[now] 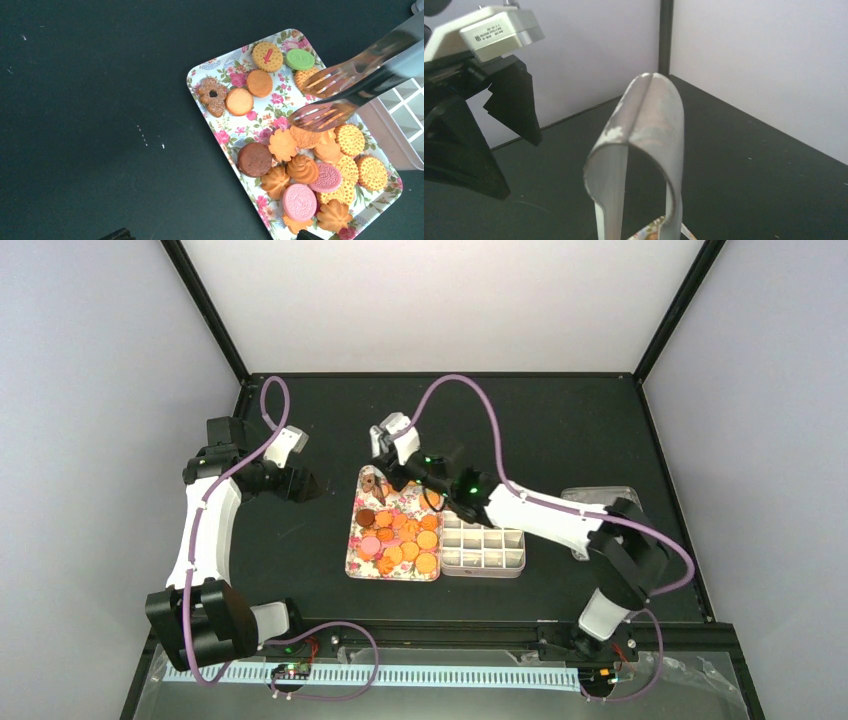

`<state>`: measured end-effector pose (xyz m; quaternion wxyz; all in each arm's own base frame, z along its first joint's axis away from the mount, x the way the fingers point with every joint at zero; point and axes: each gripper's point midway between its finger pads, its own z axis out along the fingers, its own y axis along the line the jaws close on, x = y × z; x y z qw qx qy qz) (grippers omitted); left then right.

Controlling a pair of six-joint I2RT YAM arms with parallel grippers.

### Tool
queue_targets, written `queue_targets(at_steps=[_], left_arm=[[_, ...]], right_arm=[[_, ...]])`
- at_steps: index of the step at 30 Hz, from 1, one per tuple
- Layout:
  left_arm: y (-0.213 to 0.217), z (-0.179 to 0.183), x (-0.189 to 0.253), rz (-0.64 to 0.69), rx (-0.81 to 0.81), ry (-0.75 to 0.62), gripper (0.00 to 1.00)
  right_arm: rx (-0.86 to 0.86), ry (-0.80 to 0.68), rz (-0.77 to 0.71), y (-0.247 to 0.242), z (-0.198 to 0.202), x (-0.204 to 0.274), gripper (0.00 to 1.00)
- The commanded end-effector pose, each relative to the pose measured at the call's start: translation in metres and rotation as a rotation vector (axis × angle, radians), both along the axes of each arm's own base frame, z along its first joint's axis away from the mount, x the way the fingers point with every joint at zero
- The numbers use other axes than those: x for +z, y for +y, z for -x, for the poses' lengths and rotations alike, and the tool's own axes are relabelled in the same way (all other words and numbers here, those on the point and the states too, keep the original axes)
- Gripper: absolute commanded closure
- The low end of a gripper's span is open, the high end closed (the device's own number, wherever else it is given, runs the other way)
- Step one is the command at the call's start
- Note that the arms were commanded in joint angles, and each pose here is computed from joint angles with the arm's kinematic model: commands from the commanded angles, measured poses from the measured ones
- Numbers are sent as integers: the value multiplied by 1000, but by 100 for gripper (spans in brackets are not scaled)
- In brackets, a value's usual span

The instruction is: Pack the cookies

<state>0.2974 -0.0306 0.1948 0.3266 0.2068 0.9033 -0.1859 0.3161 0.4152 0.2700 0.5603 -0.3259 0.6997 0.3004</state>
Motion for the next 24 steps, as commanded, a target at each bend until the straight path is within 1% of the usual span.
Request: queue_targets(at_steps=[1, 9, 16, 24], left_arm=[[3, 1, 5, -14, -5, -6, 13], [4, 4, 5, -15, -9, -13, 13], [4, 5, 7, -17, -9, -19, 13], [5, 6, 8, -21, -11, -19, 14]], right_arm=[[43, -44, -63, 29, -8, 22, 68], [46, -47, 12, 62, -34, -5, 68], [31, -50, 51, 74, -56, -18, 68], [22, -2, 105, 66, -57, -55, 68]])
